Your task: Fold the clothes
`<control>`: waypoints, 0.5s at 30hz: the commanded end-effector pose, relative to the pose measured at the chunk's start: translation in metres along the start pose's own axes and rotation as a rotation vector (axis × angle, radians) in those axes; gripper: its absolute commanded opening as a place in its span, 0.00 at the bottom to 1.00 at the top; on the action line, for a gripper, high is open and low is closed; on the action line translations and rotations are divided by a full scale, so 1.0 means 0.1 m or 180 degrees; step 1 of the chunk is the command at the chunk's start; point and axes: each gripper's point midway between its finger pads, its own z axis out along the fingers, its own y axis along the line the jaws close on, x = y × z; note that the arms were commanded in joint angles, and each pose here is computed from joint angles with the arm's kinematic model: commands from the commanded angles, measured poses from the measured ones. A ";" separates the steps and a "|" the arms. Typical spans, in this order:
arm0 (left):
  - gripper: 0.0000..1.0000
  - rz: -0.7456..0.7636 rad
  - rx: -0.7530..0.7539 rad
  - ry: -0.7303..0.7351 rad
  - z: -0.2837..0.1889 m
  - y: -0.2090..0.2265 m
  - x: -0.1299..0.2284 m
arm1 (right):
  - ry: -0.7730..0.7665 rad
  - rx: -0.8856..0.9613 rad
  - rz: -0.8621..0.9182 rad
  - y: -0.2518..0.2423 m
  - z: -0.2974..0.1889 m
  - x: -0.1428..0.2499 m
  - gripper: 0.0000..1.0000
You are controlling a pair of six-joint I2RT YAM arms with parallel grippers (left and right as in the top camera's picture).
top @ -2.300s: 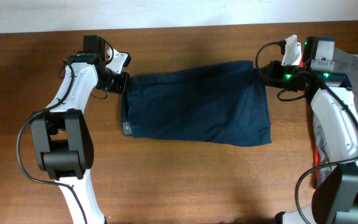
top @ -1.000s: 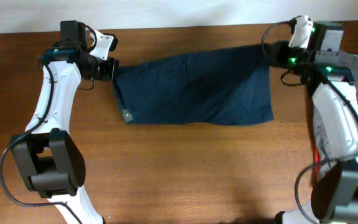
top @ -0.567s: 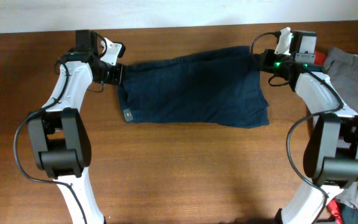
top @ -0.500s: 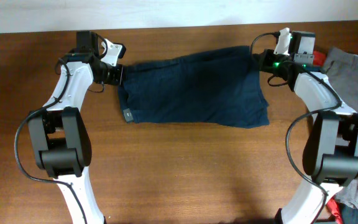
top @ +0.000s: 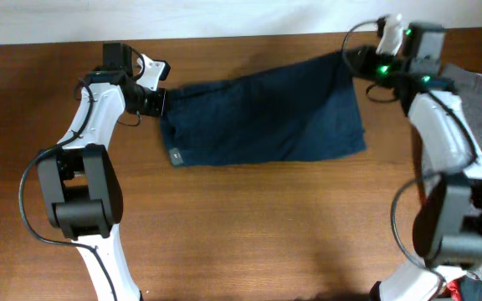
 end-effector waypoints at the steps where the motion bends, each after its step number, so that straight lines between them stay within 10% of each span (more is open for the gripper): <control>1: 0.00 0.0105 0.0086 -0.0317 -0.42 -0.18 -0.25 | -0.0172 -0.0148 -0.0104 0.38 -0.30 -0.33 0.04; 15: 0.00 0.0131 0.0161 -0.0468 -0.76 -0.30 -0.33 | -0.0328 -0.0206 -0.0256 0.45 -0.33 -0.48 0.04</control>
